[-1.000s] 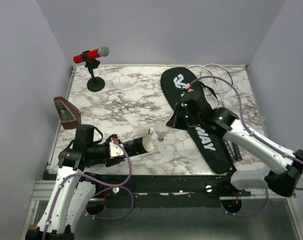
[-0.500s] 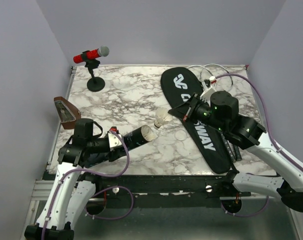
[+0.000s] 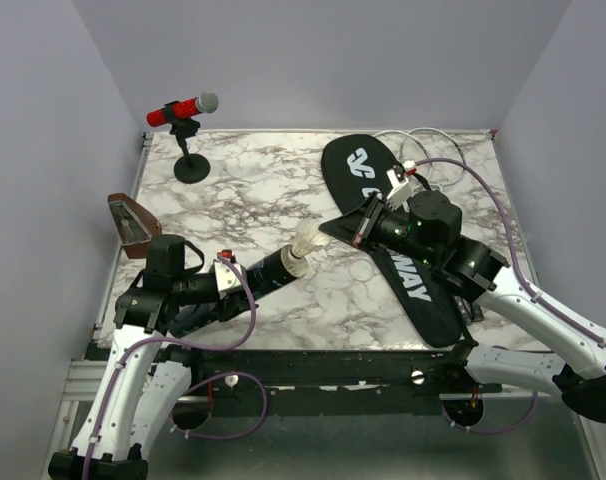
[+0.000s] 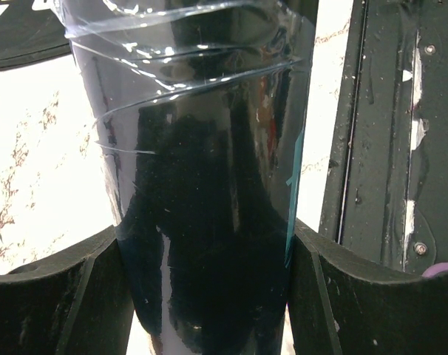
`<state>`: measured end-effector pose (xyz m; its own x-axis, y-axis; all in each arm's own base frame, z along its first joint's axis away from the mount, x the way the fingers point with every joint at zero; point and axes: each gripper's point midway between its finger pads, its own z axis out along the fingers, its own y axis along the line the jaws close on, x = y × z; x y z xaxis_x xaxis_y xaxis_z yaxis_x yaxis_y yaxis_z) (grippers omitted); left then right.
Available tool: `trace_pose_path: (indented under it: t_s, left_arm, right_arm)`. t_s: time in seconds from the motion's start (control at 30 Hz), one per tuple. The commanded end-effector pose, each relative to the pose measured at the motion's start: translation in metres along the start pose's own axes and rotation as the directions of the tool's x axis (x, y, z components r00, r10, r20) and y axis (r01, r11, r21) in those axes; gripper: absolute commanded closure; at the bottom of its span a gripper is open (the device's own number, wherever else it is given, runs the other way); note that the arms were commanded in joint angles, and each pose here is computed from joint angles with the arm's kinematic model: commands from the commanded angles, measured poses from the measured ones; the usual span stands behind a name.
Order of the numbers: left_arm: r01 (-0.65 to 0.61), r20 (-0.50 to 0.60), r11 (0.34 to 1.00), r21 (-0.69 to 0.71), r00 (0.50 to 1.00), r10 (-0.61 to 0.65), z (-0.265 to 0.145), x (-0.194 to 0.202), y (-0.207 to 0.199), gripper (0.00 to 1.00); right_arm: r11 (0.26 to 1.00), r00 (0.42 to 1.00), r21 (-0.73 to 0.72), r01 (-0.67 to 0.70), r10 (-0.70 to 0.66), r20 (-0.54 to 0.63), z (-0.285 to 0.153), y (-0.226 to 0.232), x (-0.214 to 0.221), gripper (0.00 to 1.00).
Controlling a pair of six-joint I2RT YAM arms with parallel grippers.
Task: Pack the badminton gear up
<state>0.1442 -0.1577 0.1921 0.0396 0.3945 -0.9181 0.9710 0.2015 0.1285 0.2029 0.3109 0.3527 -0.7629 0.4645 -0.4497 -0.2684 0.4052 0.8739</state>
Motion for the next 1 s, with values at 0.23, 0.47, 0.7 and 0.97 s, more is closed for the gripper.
trace_pose_path:
  t_s: [0.23,0.47,0.7,0.97]
  left_arm:
    - [-0.020,0.092,1.000,0.004,0.996,0.020,-0.002,-0.031,0.006,0.71]
    - [-0.025,0.100,1.000,0.001,0.995,0.025,-0.004,-0.039,0.008,0.71]
    - [-0.033,0.086,0.999,0.001,0.996,0.033,-0.005,-0.034,0.005,0.71]
    - [-0.042,0.076,0.999,0.006,0.996,0.042,-0.006,-0.032,0.002,0.71]
  right_arm:
    - [0.998,0.991,-0.032,-0.049,0.044,-0.128,0.012,-0.012,0.038,1.00]
    - [1.000,0.981,-0.015,0.010,-0.013,-0.194,0.022,-0.015,0.060,0.74]
    - [0.994,0.974,0.052,0.101,-0.088,-0.211,0.020,-0.024,0.065,0.50]
    - [0.972,0.971,0.120,0.204,-0.185,-0.153,0.002,-0.030,0.045,0.37]
